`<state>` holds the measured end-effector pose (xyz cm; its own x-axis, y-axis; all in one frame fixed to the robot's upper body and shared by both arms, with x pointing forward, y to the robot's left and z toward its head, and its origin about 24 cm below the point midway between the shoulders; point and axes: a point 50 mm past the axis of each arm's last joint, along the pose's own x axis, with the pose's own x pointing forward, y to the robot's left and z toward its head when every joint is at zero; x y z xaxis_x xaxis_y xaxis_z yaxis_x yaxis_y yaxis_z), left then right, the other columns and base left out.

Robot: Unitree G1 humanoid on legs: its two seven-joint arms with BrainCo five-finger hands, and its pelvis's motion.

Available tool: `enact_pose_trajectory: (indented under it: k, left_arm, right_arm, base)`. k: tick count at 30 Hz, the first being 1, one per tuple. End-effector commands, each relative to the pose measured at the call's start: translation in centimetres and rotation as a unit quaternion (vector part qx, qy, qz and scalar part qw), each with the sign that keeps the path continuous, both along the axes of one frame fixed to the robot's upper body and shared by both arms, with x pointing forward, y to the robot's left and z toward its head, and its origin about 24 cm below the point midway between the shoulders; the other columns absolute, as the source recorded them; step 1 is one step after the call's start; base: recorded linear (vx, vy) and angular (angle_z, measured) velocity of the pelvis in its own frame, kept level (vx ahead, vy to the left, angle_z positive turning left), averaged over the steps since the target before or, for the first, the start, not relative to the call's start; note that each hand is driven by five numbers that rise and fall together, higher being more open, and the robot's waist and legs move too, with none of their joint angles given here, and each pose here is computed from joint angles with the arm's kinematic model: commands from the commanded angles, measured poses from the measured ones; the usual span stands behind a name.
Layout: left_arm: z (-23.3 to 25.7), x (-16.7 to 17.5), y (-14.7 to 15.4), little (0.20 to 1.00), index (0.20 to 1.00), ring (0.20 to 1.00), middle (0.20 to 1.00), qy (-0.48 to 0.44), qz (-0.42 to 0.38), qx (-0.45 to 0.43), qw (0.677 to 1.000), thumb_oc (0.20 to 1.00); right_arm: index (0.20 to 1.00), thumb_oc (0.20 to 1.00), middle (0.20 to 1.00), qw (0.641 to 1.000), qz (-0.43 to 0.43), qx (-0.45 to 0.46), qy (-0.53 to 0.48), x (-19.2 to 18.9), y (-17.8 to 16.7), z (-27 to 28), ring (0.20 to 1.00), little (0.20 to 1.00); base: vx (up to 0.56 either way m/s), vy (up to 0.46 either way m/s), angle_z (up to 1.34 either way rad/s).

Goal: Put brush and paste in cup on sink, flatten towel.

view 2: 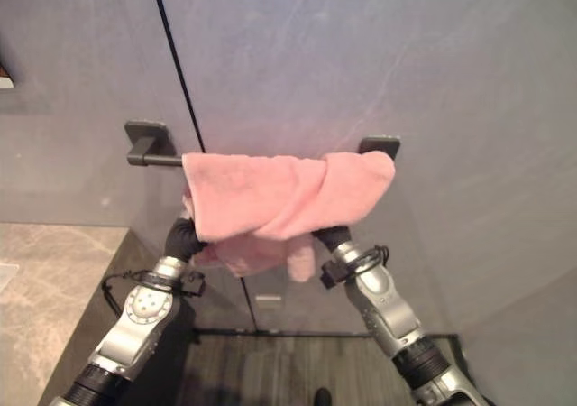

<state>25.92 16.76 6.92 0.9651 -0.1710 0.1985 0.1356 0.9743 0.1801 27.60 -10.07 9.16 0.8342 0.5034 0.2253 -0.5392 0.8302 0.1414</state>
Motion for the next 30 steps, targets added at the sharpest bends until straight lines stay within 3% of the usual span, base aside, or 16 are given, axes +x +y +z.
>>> enact_pose_trajectory:
  k: [1,6,8,18,30]
  left_arm:
    - [-1.8,1.0,0.5,0.200,0.200,0.200,0.200,0.036,0.021,0.010,0.999,0.200]
    - [-2.9,1.2,0.6,0.200,0.200,0.200,0.200,0.054,0.056,0.001,0.997,0.200]
    - [-0.3,0.7,0.5,0.200,0.200,0.200,0.200,-0.009,0.043,-0.001,0.999,0.200]
    - [3.9,-0.2,0.7,0.200,0.200,0.200,0.200,-0.113,0.053,-0.050,0.991,0.200]
    - [3.2,-0.5,1.3,0.200,0.200,0.200,0.200,-0.107,0.105,-0.099,0.984,0.200]
  right_arm:
    - [0.200,0.200,0.200,0.999,-0.004,0.025,-0.032,0.9,1.4,1.6,0.200,0.200]
    - [0.200,0.200,0.200,0.998,0.008,-0.001,-0.063,0.5,2.8,2.4,0.200,0.200]
    - [0.200,0.200,0.200,0.992,0.021,0.014,-0.127,-0.3,2.8,5.0,0.200,0.200]
    - [0.200,0.200,0.200,0.973,-0.020,-0.026,-0.230,-1.5,1.7,7.6,0.200,0.200]
    - [0.200,0.200,0.200,0.979,-0.014,-0.031,-0.199,-1.5,2.3,6.2,0.200,0.200]
  base:
    - [0.00,0.000,0.00]
    - [0.00,0.000,0.00]
    - [0.00,0.000,0.00]
    - [0.00,0.001,-0.01]
    - [0.00,0.000,-0.01]
